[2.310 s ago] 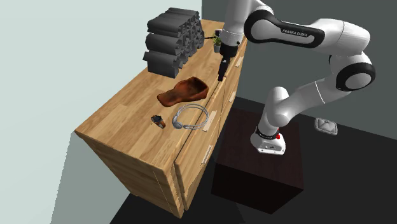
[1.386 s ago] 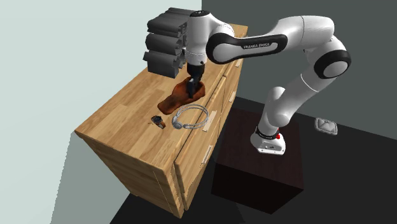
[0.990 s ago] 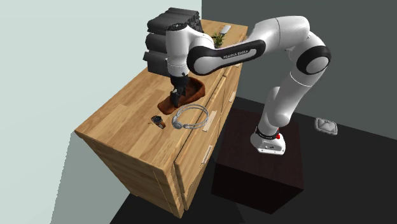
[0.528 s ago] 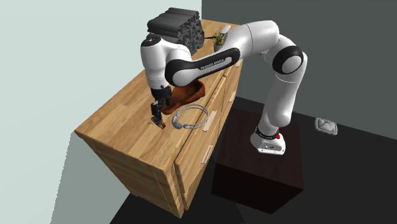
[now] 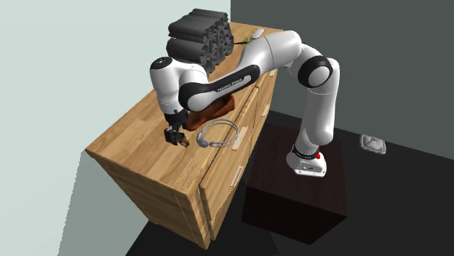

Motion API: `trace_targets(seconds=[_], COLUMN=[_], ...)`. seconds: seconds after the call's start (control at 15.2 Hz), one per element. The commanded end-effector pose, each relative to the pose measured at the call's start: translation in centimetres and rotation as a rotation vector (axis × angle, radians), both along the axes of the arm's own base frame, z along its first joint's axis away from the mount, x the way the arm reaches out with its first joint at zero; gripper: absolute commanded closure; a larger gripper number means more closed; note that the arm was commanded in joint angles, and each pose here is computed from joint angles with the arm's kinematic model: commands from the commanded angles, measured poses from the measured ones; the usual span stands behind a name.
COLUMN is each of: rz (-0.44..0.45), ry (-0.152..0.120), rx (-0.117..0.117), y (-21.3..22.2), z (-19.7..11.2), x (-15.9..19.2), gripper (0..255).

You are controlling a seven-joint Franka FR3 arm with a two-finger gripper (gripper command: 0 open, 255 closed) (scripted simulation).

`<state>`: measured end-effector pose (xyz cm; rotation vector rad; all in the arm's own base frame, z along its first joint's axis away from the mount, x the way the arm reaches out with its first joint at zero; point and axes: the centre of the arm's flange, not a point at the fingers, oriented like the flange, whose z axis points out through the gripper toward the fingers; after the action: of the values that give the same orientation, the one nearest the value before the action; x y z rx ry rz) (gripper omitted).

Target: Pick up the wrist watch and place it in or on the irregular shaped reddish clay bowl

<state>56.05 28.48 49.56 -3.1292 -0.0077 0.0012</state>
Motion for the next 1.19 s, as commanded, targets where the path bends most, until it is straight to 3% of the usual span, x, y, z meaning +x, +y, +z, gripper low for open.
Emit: trace_targets(seconds=[0.0,0.59,0.66,1.12], rz=[0.000,0.000,0.000,0.000], ry=[0.000,0.000,0.000,0.000], rx=[0.000,0.000,0.000,0.000], y=[-0.01,0.00,0.00,0.00], z=[-0.94,-1.78,-1.77,-1.78], x=[-0.04,-0.04,-0.04,-0.04], gripper=[0,0,255,255])
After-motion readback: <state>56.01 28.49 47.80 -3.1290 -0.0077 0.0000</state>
